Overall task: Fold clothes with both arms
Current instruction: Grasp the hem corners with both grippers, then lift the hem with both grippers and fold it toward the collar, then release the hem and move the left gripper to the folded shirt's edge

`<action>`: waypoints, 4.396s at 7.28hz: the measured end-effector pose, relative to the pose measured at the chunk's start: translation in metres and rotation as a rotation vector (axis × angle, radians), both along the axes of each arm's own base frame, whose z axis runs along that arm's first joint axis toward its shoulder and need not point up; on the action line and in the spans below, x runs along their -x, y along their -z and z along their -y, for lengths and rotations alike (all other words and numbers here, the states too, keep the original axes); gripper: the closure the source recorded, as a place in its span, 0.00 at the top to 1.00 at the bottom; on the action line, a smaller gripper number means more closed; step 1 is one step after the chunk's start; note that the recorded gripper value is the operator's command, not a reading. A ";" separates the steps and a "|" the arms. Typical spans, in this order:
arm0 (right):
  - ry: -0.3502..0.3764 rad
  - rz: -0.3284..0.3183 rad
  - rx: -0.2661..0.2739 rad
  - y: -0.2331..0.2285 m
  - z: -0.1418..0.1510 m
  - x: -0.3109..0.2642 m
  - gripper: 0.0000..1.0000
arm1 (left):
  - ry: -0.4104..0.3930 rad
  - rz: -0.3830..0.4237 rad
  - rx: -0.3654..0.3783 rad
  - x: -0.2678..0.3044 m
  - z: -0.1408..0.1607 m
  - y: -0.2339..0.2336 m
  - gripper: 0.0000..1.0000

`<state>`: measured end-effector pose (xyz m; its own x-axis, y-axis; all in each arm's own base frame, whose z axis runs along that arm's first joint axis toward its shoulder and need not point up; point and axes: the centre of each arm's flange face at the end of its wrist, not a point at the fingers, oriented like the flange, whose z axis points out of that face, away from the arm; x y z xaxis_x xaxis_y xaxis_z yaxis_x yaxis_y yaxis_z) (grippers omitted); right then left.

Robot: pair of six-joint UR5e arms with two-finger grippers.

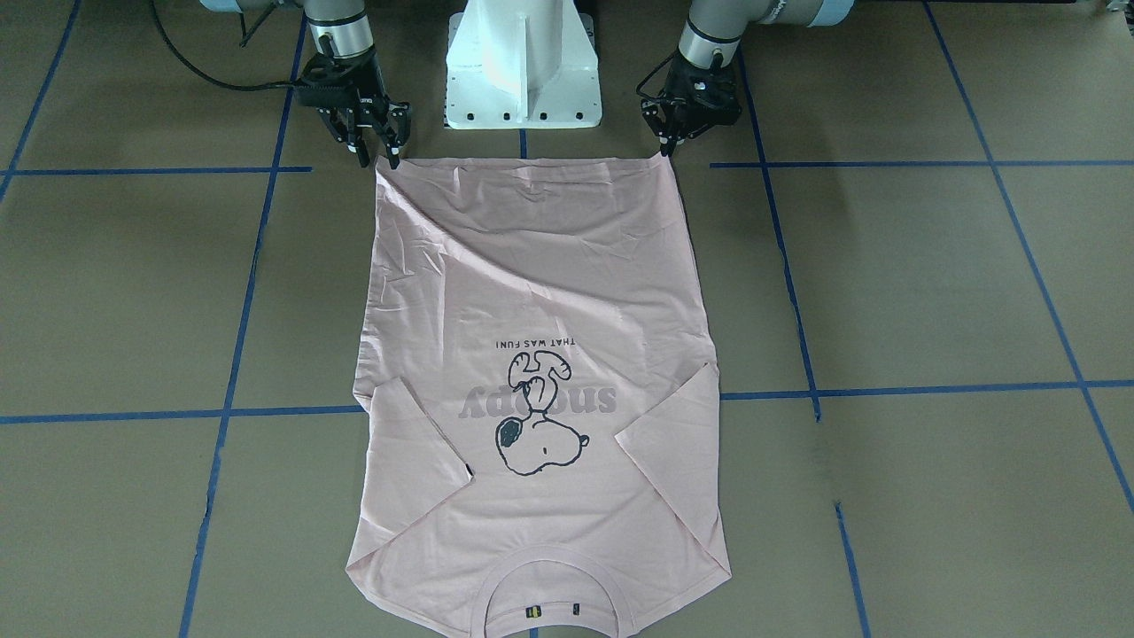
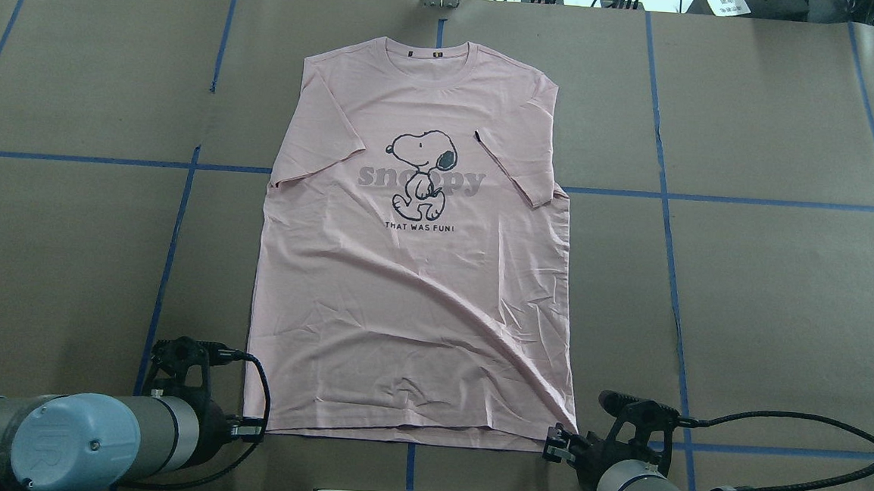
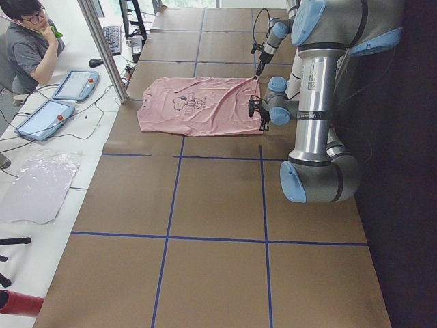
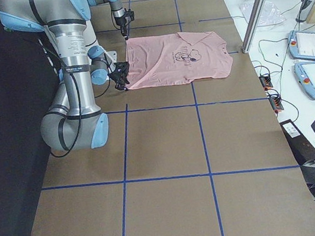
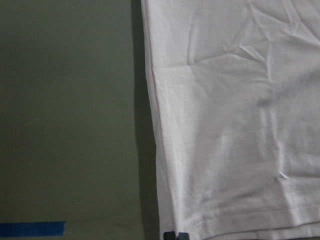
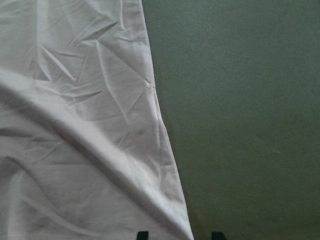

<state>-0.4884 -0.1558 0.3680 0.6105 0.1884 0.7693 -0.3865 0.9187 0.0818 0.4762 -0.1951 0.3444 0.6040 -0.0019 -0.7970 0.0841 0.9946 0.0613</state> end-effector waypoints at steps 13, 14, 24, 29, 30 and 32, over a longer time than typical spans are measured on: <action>0.043 0.020 0.065 0.106 -0.008 -0.103 0.00 | -0.090 -0.065 0.056 0.086 -0.017 0.115 0.00; 0.070 0.035 0.108 0.138 -0.005 -0.142 0.00 | -0.103 -0.087 0.076 0.117 -0.015 0.157 0.00; -0.025 -0.141 0.024 0.142 0.303 -0.086 0.00 | 0.007 0.124 -0.219 0.083 0.260 0.133 0.00; -0.045 -0.193 -0.015 0.064 0.487 -0.024 1.00 | 0.099 0.182 -0.289 0.043 0.412 0.025 1.00; -0.025 -0.205 -0.031 0.047 0.516 -0.031 1.00 | 0.098 0.203 -0.340 0.046 0.429 0.009 1.00; 0.045 -0.212 -0.057 0.032 0.542 -0.061 1.00 | 0.072 0.226 -0.410 0.061 0.442 0.001 1.00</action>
